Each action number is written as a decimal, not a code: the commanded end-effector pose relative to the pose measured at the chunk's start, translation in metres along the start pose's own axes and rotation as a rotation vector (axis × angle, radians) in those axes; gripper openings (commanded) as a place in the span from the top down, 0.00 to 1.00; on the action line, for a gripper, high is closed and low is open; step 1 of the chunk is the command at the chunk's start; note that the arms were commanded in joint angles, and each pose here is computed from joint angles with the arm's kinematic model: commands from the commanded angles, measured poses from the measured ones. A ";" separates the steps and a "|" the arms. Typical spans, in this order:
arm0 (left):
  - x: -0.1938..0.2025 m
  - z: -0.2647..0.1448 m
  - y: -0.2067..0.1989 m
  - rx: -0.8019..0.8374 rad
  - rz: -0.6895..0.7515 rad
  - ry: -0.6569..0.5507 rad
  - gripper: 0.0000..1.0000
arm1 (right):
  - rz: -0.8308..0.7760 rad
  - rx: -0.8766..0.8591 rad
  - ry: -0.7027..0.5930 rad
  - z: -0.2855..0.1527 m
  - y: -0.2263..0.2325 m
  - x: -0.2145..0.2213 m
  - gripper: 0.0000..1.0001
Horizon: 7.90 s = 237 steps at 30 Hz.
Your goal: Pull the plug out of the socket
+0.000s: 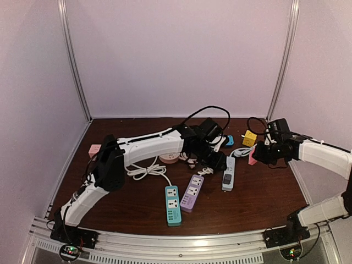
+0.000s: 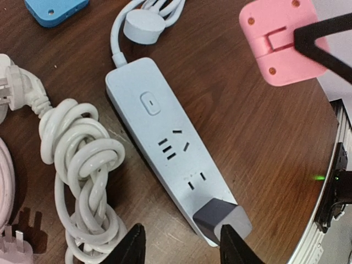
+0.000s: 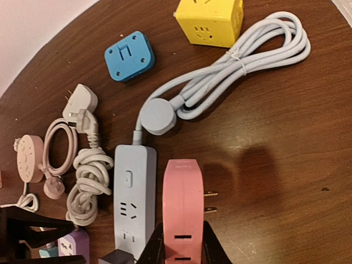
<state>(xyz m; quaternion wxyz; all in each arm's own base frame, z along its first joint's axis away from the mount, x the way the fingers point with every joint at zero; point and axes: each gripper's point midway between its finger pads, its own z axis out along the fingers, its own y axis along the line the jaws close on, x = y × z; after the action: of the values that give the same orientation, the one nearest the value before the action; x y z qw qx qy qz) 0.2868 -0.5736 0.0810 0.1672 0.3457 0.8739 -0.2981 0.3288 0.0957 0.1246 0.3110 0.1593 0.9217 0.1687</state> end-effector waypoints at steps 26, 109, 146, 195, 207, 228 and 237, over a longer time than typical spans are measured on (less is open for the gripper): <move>-0.028 -0.131 0.043 -0.042 -0.067 -0.223 0.53 | -0.278 0.607 0.132 0.026 -0.081 0.038 0.78; -0.008 -0.074 0.048 -0.330 0.171 -0.061 0.50 | 0.005 -0.501 0.188 0.058 0.123 0.050 0.77; 0.005 -0.023 0.056 -0.298 0.193 0.039 0.79 | 0.182 -0.539 0.296 0.117 0.121 0.076 1.00; -0.064 -0.082 0.023 -0.125 0.120 -0.189 1.00 | 0.209 -0.306 0.391 0.130 0.026 0.153 1.00; -0.053 -0.075 0.011 -0.152 0.197 -0.164 1.00 | 0.186 -0.287 0.387 0.130 0.023 0.152 1.00; -0.061 -0.086 0.003 -0.143 0.199 -0.196 1.00 | 0.157 -0.256 0.379 0.129 0.018 0.152 1.00; -0.063 -0.091 -0.010 -0.176 0.279 -0.207 1.00 | 0.157 -0.235 0.385 0.128 0.011 0.158 1.00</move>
<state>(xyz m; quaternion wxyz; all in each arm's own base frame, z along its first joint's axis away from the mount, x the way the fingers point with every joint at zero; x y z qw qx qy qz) 0.3042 -0.5242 0.0643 0.1956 0.4086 0.8774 -0.1581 0.3491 0.2380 0.0414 0.2505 0.0883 0.8509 0.4533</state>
